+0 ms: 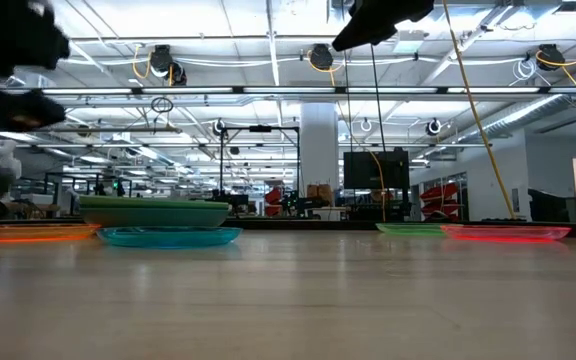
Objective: Stack plastic plates
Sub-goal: Stack the medium black plate on top of the medium purple plate
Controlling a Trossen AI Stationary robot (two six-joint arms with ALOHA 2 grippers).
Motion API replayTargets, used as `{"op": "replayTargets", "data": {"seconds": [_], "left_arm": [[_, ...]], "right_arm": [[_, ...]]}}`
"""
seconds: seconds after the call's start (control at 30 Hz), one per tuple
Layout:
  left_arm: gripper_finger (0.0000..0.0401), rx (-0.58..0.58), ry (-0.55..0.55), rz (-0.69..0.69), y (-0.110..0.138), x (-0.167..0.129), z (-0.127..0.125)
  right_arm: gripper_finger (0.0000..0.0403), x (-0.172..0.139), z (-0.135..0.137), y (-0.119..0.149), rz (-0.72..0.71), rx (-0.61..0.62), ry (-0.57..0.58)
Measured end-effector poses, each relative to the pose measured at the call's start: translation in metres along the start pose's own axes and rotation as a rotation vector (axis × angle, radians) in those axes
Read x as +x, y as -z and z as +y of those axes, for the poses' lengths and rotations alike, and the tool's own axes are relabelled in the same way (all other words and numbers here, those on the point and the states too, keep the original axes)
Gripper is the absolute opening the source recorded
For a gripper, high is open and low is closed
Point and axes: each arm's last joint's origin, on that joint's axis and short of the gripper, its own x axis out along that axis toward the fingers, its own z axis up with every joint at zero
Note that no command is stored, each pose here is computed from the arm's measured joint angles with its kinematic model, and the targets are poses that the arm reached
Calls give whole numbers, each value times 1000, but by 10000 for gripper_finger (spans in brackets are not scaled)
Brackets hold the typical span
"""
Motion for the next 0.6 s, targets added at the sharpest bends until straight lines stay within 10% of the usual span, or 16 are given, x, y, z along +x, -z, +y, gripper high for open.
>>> {"op": "replayTargets", "data": {"seconds": [0.37, 0.6], "left_arm": [[10, -249, -83, -208, 0, -73, 56], [10, -529, -374, -352, -12, -137, 128]], "right_arm": [[114, 0, 0, 2, 25, 0, -3], [114, 0, -1, 6, 64, -25, -2]]}}
